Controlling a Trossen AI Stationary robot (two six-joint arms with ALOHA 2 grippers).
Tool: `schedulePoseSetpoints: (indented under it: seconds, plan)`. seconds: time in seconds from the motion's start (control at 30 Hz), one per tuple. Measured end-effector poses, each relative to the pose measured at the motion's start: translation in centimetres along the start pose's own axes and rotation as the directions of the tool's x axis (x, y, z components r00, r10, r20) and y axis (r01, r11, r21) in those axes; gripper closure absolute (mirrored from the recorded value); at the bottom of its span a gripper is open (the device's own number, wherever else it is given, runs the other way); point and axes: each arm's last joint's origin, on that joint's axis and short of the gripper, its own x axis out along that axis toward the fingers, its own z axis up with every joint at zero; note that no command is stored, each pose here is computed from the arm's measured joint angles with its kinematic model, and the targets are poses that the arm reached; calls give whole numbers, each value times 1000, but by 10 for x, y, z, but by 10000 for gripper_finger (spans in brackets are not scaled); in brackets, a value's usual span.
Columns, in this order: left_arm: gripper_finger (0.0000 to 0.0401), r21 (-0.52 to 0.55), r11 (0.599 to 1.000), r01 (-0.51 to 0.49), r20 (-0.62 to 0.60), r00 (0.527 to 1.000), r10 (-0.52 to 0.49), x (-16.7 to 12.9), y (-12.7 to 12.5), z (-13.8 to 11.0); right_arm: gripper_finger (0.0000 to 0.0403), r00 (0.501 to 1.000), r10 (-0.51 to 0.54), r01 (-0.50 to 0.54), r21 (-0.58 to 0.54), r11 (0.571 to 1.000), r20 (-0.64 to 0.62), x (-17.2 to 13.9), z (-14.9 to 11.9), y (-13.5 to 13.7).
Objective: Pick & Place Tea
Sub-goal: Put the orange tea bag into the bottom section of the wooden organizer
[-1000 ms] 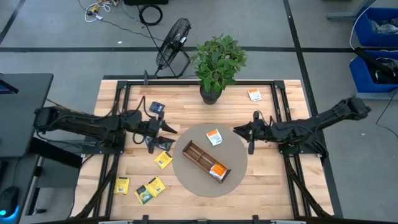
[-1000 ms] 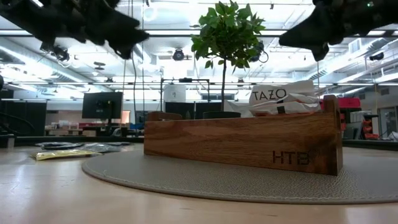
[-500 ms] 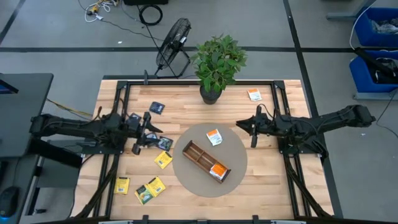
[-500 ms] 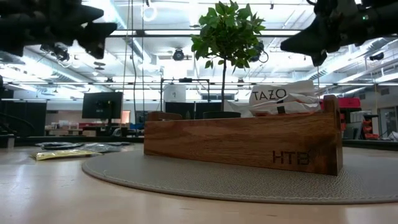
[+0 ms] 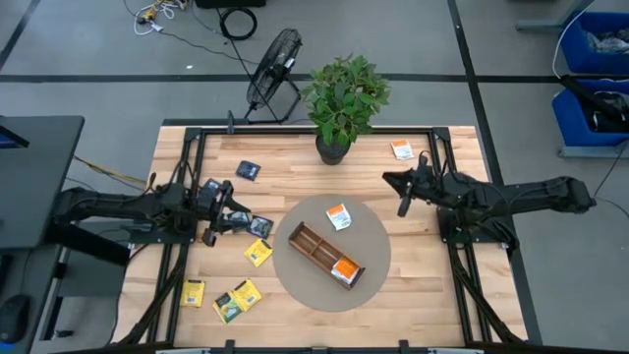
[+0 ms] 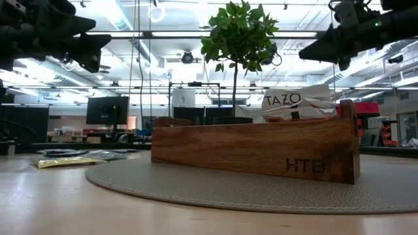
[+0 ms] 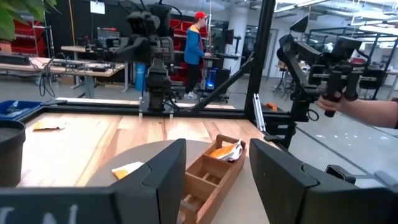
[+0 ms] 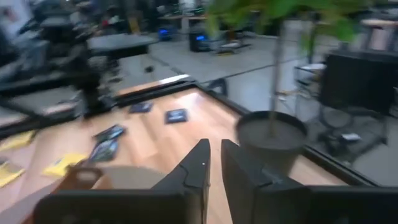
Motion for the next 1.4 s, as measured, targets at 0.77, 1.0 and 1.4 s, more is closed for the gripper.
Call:
schedulePoseSetpoints:
  seconds: [0.77, 1.0, 1.4]
  plan:
    - [218, -25, 1000, -4, -29, 1000, 3, 0, 0, -3, 290, 845, -415, 428, -36, 903, -338, 9, -41, -31]
    - [218, -25, 1000, -4, -29, 1000, 3, 0, 0, -3, 176, 786, -454, 496, -9, 868, -420, 17, -50, -43]
    - [218, -23, 1000, -4, -31, 1000, 3, 0, 0, -3, 172, 657, -429, 641, 161, 750, -620, 41, -14, -67]
